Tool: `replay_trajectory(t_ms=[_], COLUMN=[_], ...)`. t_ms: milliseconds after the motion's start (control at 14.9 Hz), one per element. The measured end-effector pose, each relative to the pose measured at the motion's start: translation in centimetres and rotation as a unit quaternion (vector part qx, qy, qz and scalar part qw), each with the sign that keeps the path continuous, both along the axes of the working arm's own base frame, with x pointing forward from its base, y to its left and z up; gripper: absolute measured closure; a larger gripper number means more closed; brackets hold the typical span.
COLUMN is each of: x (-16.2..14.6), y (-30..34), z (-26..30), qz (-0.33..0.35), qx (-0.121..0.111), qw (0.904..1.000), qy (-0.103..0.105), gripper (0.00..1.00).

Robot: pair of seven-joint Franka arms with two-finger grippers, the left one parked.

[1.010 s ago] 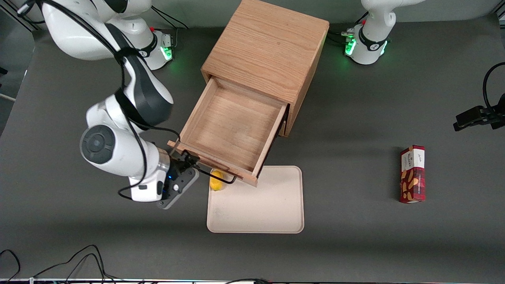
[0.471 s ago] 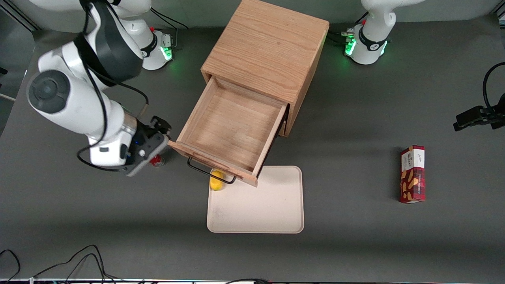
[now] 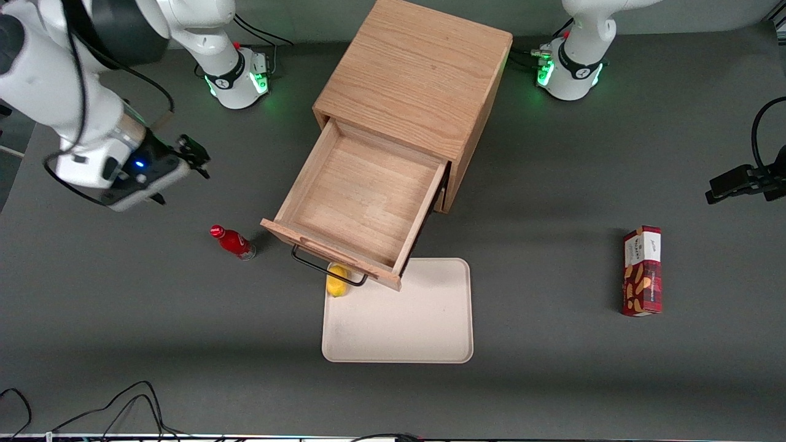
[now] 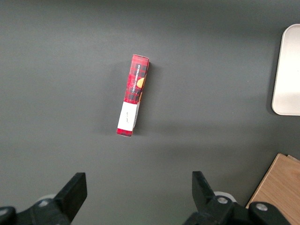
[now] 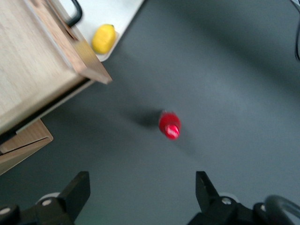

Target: Open upper drawer

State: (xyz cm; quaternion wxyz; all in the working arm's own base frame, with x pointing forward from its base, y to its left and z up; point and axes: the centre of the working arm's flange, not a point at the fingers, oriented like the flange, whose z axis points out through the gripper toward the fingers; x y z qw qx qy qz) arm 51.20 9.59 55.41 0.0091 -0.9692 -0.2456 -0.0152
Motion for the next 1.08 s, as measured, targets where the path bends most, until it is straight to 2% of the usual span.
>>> replay_trajectory(t_ms=[269,471,673,875,1077], x=[-2.4,-2.8,-2.7,-2.4,-2.4], y=[-5.7,-7.7,-8.4,-7.6,-6.9], z=[2.6,3.7,3.8,3.1,3.1], qz=[-0.091,-0.178,-0.193,-0.183,-0.17], qx=[0.007,0.007,0.009,0.009,0.026], qw=[0.9958,0.9837,0.9808,0.9823,0.9841], qy=[0.002,0.023,0.028,0.04,0.044], gripper=[0.0,0.0,0.0,0.0,0.0])
